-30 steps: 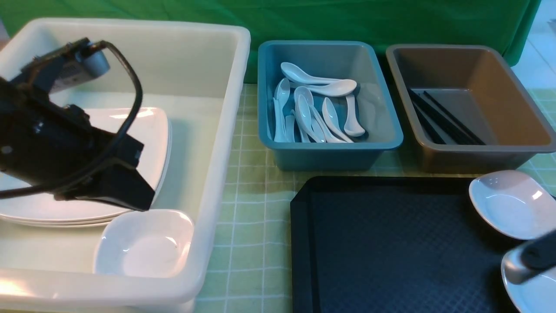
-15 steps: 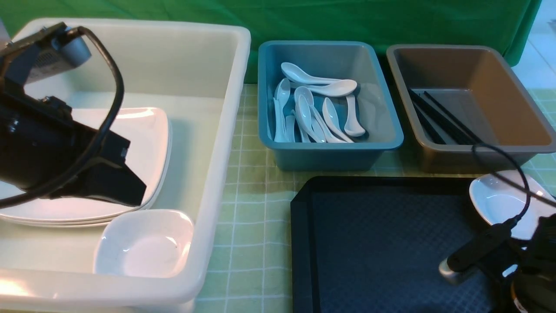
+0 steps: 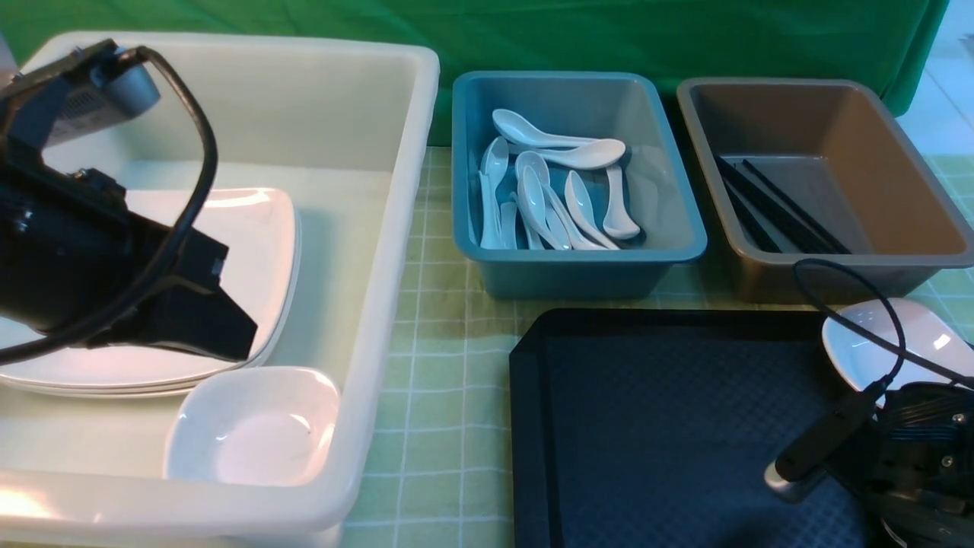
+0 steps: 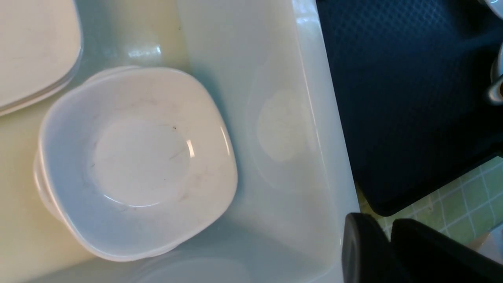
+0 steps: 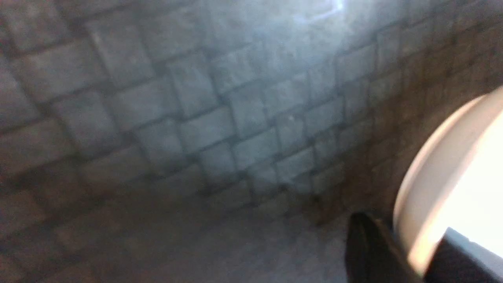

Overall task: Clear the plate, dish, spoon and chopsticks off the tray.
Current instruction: Use the right arm to grab a small plate from the dinner plate, then use the right arm to put the small plate into the large storage box on the left

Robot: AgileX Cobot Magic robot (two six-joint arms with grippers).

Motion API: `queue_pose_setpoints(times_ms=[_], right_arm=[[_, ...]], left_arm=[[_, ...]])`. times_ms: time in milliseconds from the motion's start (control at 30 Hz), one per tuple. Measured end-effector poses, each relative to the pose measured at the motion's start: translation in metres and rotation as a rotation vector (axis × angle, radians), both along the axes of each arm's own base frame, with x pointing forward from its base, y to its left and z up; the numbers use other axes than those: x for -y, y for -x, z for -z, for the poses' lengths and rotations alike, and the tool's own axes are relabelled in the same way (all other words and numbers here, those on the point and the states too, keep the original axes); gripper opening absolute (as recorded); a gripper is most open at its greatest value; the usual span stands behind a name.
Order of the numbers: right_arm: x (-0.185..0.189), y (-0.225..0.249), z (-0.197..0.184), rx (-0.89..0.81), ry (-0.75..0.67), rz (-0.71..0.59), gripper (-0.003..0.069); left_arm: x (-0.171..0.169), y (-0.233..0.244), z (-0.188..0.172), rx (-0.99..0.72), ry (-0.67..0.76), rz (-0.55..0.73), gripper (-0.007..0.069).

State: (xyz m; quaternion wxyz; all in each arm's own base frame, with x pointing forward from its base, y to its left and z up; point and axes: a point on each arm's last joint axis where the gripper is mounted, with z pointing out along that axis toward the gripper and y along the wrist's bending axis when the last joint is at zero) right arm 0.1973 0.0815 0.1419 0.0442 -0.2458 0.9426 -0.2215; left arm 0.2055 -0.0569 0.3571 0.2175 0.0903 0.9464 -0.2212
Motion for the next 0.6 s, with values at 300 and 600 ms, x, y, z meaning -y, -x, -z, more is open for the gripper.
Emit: queue_pose_setpoints(times_ms=[300, 600], right_arm=[[-0.021, 0.015, -0.043, 0.022, -0.051, -0.045, 0.0026], [-0.074, 0.051, -0.179, 0.161, -0.51, -0.15, 0.0026]], left_arm=[[-0.004, -0.001, 0.002, 0.006, -0.053, -0.014, 0.0098], [-0.032, -0.015, 0.0, 0.091, -0.114, -0.223, 0.0099]])
